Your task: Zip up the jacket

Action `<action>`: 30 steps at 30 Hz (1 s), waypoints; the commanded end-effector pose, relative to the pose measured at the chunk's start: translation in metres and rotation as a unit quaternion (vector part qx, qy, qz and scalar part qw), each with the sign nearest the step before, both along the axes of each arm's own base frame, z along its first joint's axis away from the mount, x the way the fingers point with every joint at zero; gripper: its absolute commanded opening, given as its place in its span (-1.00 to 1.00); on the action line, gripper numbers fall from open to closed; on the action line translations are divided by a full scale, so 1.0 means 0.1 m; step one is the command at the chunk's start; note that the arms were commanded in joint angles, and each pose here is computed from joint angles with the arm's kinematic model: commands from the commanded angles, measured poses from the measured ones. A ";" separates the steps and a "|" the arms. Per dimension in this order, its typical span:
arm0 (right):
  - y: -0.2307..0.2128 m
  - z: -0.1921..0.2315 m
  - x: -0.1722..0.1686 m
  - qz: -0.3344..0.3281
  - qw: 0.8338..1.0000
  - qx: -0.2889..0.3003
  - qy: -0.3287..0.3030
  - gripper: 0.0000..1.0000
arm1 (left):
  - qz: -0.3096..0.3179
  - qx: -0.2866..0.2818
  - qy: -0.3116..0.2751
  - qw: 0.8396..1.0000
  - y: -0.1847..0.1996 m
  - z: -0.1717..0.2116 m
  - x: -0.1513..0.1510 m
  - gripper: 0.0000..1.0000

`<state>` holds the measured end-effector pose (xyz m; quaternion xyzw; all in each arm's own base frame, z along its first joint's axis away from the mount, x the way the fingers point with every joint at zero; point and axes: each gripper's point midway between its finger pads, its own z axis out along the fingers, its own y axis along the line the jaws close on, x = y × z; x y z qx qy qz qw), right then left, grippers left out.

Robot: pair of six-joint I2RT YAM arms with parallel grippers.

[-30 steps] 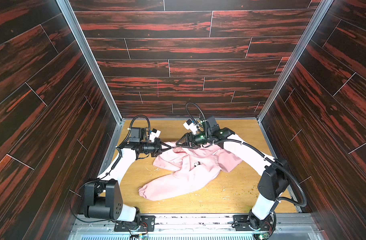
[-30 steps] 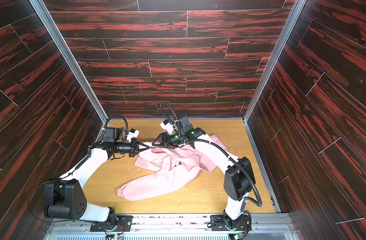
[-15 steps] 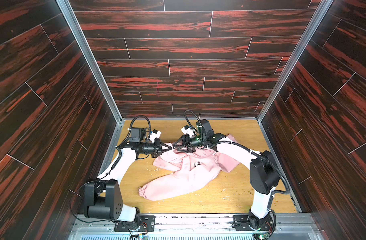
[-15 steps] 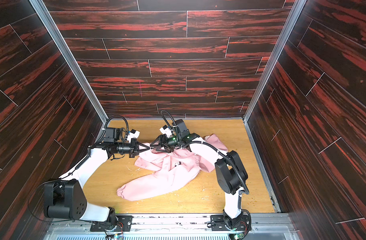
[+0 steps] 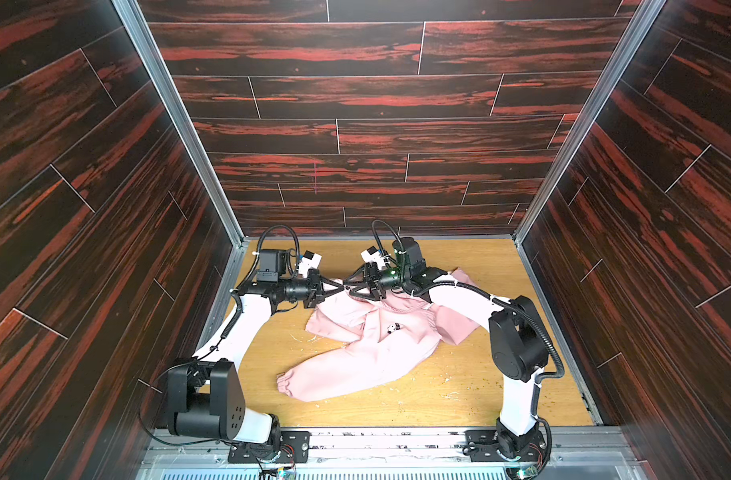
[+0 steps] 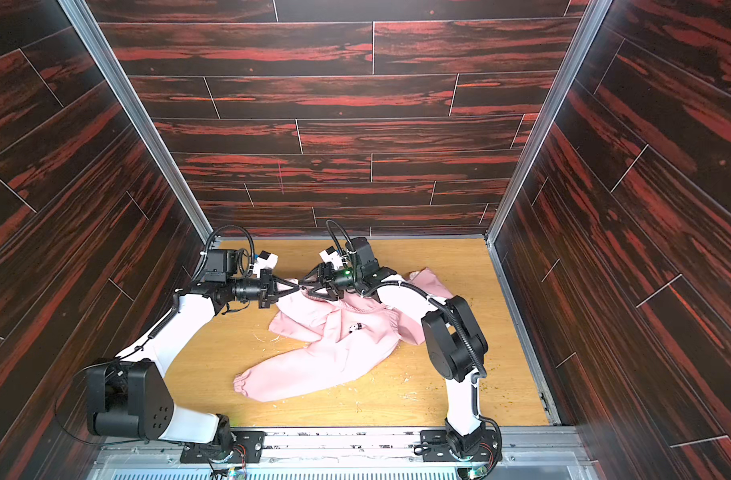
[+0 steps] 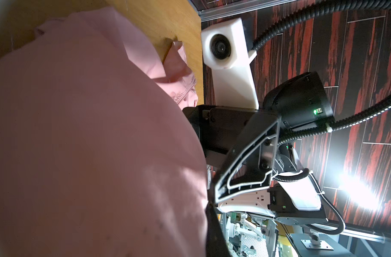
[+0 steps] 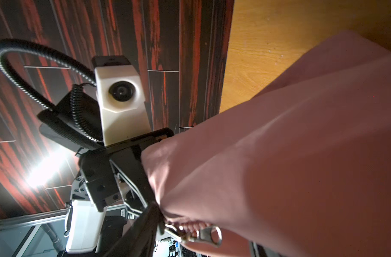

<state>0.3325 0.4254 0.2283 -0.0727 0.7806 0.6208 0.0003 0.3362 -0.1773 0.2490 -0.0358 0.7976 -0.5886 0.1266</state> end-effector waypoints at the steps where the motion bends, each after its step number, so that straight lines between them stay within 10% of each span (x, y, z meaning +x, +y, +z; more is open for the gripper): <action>1: 0.03 -0.07 0.04 0.001 1.000 0.022 0.023 0.27 | -0.007 -0.015 -0.027 0.999 -0.03 0.19 0.06 -1.00; 30: -0.15 0.14 0.12 -0.032 0.998 0.053 0.016 -0.63 | -0.002 -0.012 -0.023 1.000 -0.02 0.15 0.11 -1.00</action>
